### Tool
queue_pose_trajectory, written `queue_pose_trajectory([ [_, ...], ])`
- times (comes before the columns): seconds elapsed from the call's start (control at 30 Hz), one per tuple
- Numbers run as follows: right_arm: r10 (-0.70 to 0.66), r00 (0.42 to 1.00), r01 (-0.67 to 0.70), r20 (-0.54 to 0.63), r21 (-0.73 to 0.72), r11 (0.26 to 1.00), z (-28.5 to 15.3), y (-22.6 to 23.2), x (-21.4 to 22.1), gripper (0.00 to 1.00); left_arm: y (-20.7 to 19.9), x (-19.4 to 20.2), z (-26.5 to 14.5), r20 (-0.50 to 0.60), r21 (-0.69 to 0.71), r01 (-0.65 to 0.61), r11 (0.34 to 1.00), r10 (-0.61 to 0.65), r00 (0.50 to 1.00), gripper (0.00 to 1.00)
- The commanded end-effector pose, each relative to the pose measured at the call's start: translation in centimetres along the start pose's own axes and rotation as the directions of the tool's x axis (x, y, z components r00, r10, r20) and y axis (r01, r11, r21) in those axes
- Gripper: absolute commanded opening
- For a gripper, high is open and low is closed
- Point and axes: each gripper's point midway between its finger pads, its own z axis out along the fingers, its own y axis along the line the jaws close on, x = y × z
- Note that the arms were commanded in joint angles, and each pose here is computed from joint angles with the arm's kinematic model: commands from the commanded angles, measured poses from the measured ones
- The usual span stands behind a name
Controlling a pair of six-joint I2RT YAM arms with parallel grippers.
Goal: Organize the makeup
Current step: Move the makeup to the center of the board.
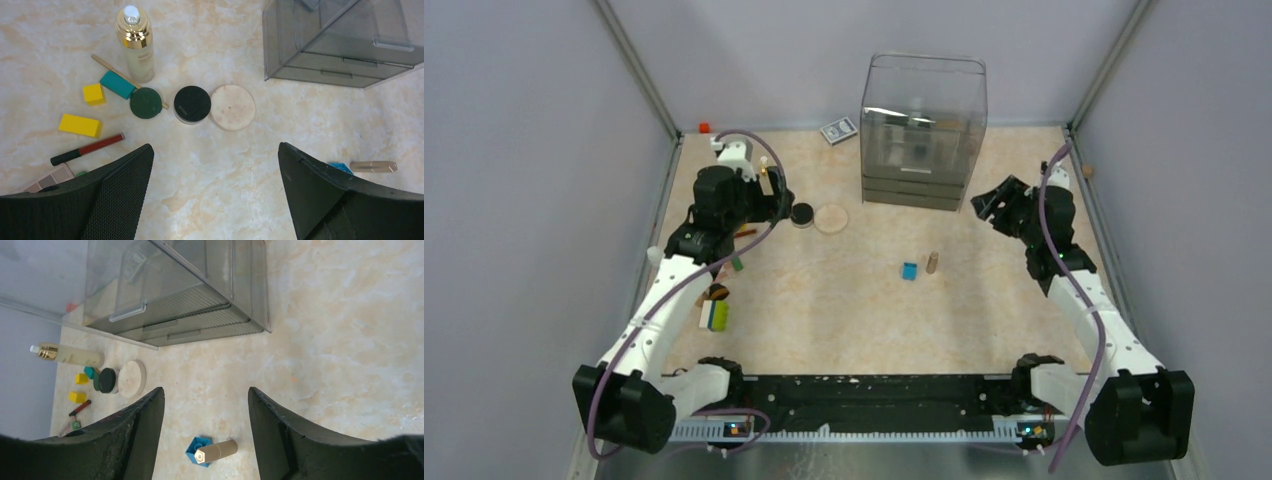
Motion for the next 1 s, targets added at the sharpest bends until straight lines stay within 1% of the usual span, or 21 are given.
queue_pose_trajectory([
  [0.0,0.045,0.998,-0.041,0.042,-0.083,0.996,-0.8,1.1,-0.2,0.6,-1.6,-0.5,-1.2,0.056,0.097,0.002,0.995,-0.007,0.998,0.99],
  [0.13,0.134,0.991,-0.129,0.024,-0.142,0.982,-0.6,1.0,2.3,0.57,-2.1,0.3,-1.8,0.077,0.142,-0.019,0.99,0.008,0.997,0.99],
  [0.23,0.189,0.982,-0.182,0.026,-0.159,0.97,-0.2,0.8,3.9,0.56,-2.5,0.1,-2.4,0.095,0.165,-0.068,0.984,0.053,0.994,0.98],
  [0.37,0.267,0.963,-0.255,0.043,-0.188,0.949,0.6,0.8,5.1,0.56,-1.9,0.1,-2.6,0.099,0.137,-0.086,0.987,0.072,0.992,0.97],
  [0.47,0.299,0.954,-0.288,0.039,-0.177,0.941,1.5,0.4,5.7,0.56,-1.4,0.4,-2.9,0.1,0.115,-0.099,0.988,0.088,0.991,0.98],
  [0.53,0.293,0.956,-0.287,0.011,-0.169,0.943,2.1,0.5,6.3,0.55,-1.0,0.5,-3.0,0.101,0.095,-0.102,0.99,0.093,0.991,0.98],
  [0.67,0.232,0.971,-0.238,-0.057,-0.146,0.96,3.1,1.4,7.9,0.55,-0.8,0.5,-3.1,0.103,0.086,-0.106,0.991,0.097,0.99,0.98],
  [0.83,0.246,0.965,-0.259,-0.094,-0.166,0.951,3.9,2.3,9.6,0.55,-1.0,0.6,-3.0,0.097,0.097,-0.106,0.99,0.097,0.991,0.98],
  [0.97,0.202,0.973,-0.217,-0.11,-0.147,0.965,4.4,2.5,10.7,0.54,-0.9,0.7,-3.0,0.097,0.094,-0.109,0.99,0.1,0.99,0.98],
])
